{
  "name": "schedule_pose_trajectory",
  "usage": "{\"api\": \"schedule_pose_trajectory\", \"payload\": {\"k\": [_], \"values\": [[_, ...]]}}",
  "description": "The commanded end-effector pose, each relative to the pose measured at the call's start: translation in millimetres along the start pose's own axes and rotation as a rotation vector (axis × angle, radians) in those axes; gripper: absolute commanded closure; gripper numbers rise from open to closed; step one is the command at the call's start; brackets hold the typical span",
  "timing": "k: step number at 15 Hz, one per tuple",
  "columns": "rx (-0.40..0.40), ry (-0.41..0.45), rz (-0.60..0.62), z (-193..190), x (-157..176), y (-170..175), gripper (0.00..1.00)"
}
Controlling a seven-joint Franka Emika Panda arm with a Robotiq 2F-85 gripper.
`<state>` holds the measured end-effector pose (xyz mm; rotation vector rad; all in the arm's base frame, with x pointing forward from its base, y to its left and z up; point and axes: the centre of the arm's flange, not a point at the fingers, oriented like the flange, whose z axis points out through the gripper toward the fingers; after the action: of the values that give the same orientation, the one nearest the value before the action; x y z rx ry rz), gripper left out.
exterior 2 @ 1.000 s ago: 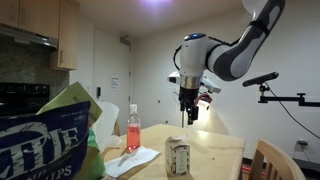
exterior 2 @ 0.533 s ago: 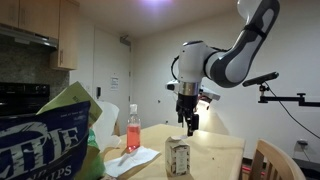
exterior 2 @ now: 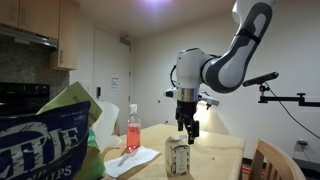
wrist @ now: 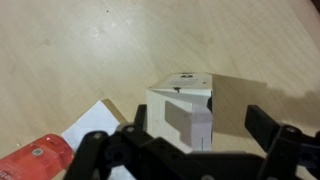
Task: Close the box on the table
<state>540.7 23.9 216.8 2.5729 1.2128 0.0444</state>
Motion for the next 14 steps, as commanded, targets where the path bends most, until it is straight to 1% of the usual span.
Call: {"api": "schedule_pose_trajectory", "payload": {"k": [1, 3, 4, 9, 14], "values": [[-0.062, -0.013, -0.035, -17, 10, 8, 0.0], [-0.079, -0.008, -0.054, -19, 18, 11, 0.0], [-0.048, 0.011, -0.045, -12, 12, 6, 0.0], [-0.058, 0.026, -0.053, -16, 16, 9, 0.0], [-0.088, 0.054, -0.044, -9, 22, 9, 0.0]]}}
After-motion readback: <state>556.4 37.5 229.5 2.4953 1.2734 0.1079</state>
